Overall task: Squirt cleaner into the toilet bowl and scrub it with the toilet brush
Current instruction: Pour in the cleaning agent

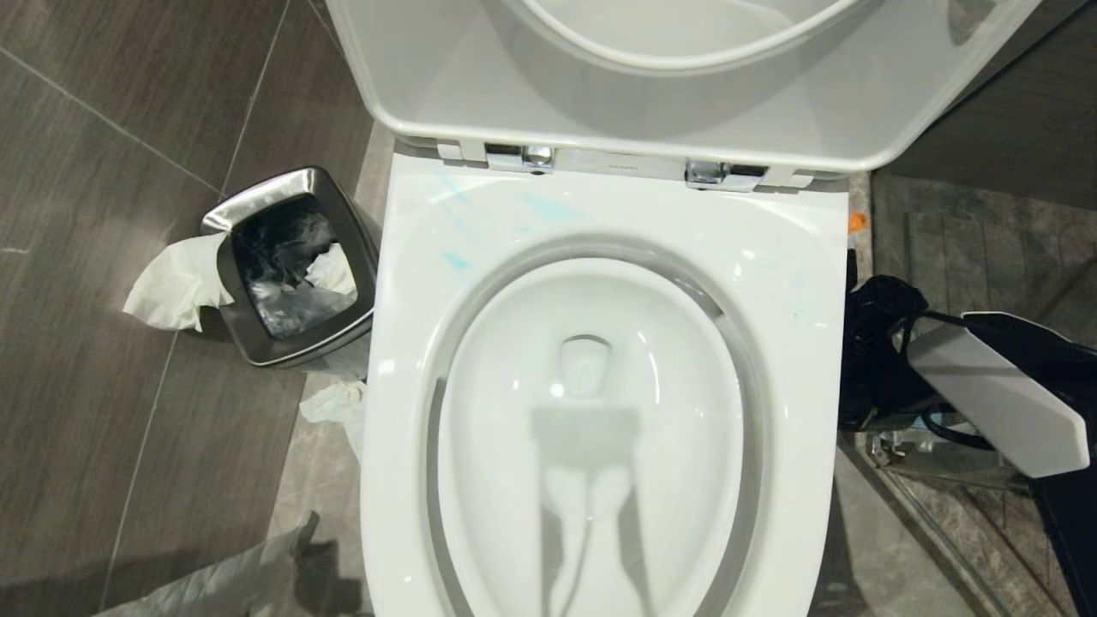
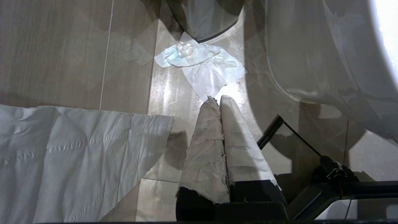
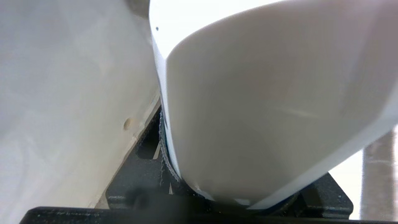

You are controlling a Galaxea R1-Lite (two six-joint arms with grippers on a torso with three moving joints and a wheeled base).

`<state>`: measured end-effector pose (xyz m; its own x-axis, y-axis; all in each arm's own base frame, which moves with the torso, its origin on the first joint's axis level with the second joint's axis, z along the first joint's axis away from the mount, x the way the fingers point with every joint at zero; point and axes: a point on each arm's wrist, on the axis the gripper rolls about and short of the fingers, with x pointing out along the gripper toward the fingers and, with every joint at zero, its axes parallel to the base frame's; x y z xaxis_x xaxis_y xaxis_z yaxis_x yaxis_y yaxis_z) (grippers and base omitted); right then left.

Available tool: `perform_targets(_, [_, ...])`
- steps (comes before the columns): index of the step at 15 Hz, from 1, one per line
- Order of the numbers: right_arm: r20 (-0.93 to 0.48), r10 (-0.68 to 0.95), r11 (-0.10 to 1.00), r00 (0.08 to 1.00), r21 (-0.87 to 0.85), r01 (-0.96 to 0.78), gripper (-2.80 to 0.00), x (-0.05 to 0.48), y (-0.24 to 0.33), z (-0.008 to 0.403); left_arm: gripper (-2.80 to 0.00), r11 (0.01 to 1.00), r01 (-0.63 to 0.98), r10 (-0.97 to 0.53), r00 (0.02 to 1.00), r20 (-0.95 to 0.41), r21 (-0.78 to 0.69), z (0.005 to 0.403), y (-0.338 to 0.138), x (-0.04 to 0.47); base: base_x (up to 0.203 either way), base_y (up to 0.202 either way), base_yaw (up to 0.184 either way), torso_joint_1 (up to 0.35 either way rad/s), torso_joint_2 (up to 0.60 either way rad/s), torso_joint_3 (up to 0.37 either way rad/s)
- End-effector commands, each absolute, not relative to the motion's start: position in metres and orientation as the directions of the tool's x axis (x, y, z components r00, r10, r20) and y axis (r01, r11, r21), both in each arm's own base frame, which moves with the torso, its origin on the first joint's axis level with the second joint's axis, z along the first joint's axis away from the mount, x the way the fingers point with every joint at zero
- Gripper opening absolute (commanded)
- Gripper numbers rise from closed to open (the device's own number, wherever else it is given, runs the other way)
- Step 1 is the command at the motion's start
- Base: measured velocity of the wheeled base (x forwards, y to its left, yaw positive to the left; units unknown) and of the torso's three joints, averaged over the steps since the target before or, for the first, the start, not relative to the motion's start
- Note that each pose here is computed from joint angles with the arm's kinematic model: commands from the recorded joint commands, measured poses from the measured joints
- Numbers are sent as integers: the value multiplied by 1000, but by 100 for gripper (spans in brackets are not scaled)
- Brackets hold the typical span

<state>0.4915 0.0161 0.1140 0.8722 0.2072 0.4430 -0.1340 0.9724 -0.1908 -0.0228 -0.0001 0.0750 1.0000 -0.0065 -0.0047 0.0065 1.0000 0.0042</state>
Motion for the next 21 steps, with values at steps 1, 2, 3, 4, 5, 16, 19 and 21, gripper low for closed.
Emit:
perform_targets(1, [475,200,974,857,-188,-123,-280,477,12,143,-280,1000,6,-6,1000,-8,8,75,0,-23,0,0,0,0,0,0])
perform_targets(2, [468,200,975,861,-184,-127,-280,470,12,149,-280,1000,6,-6,1000,-8,7,75,0,-23,0,0,0,0,0,0])
perform_targets(3, [455,201,975,868,-181,-130,-280,464,12,154,-280,1000,6,-6,1000,-9,8,74,0,-23,0,0,0,0,0,0])
perform_targets(4, [444,201,975,873,-180,-133,-280,457,12,158,-280,1000,6,-6,1000,-9,8,74,0,-23,0,0,0,0,0,0])
perform_targets(5, [429,201,975,881,-177,-136,-280,449,12,160,-280,1000,6,-6,1000,-8,8,75,0,-23,0,0,0,0,0,0])
perform_targets(16, [327,211,973,921,-164,-165,-280,323,13,234,-280,1000,6,-6,1000,-9,3,74,0,-23,0,0,0,2,2,28])
perform_targets(19, [297,217,971,930,-161,-175,-280,286,14,249,-280,1000,6,-6,1000,-9,3,74,0,-23,0,0,0,2,4,191])
perform_targets(21, [269,221,970,938,-157,-183,-280,262,14,254,-280,1000,6,-6,1000,-9,1,74,0,-23,0,0,0,2,1,196])
